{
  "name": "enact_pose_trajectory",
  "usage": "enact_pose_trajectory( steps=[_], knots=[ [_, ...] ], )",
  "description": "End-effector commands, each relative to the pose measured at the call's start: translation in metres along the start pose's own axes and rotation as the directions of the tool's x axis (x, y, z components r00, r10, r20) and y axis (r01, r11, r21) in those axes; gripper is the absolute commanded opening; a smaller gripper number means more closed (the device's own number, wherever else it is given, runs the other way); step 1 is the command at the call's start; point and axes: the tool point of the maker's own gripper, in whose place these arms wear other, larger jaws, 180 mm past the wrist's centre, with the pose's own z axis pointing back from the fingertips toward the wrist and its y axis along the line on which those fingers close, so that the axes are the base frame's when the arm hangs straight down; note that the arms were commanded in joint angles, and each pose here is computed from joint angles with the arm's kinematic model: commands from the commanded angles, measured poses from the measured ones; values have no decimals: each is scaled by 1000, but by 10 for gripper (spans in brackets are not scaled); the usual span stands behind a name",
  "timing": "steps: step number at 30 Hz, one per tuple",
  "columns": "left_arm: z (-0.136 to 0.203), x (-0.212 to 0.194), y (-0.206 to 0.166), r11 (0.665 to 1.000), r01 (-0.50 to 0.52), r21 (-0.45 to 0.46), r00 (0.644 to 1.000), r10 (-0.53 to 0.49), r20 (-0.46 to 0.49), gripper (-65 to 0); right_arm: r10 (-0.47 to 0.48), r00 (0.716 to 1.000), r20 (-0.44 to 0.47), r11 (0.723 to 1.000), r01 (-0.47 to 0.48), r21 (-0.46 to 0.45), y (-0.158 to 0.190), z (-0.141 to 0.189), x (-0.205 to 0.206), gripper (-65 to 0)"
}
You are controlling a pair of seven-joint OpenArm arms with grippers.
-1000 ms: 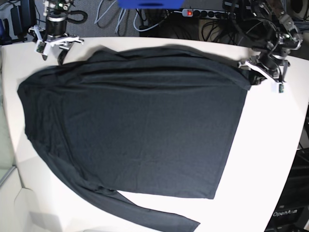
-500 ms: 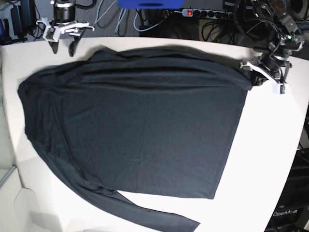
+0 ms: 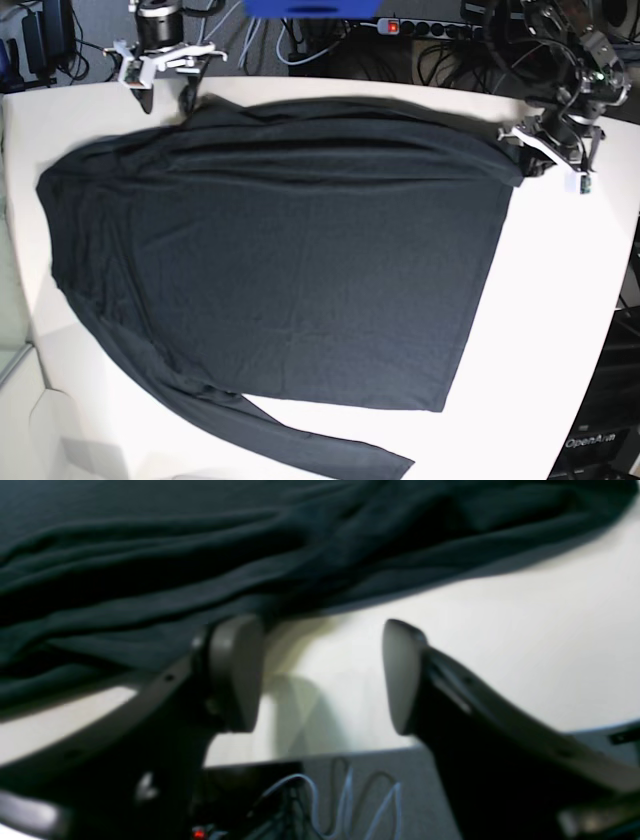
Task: Fold the T-shirt properly
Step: 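Slide the right gripper along the shoulder edge and grasp it again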
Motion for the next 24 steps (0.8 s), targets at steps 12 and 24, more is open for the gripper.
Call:
enact_pose_trajectory(
  steps=[12,24],
  knots=[
    [5,8,8,999,32,12,999,-32,-5,-650,-292,949,121,952,300,-55,-16,3,19,-217],
    [5,9,8,999,32,12,999,-32,-5,-650,-382,922,-59,924,381,-22,5,-18,-1,-221]
  ],
)
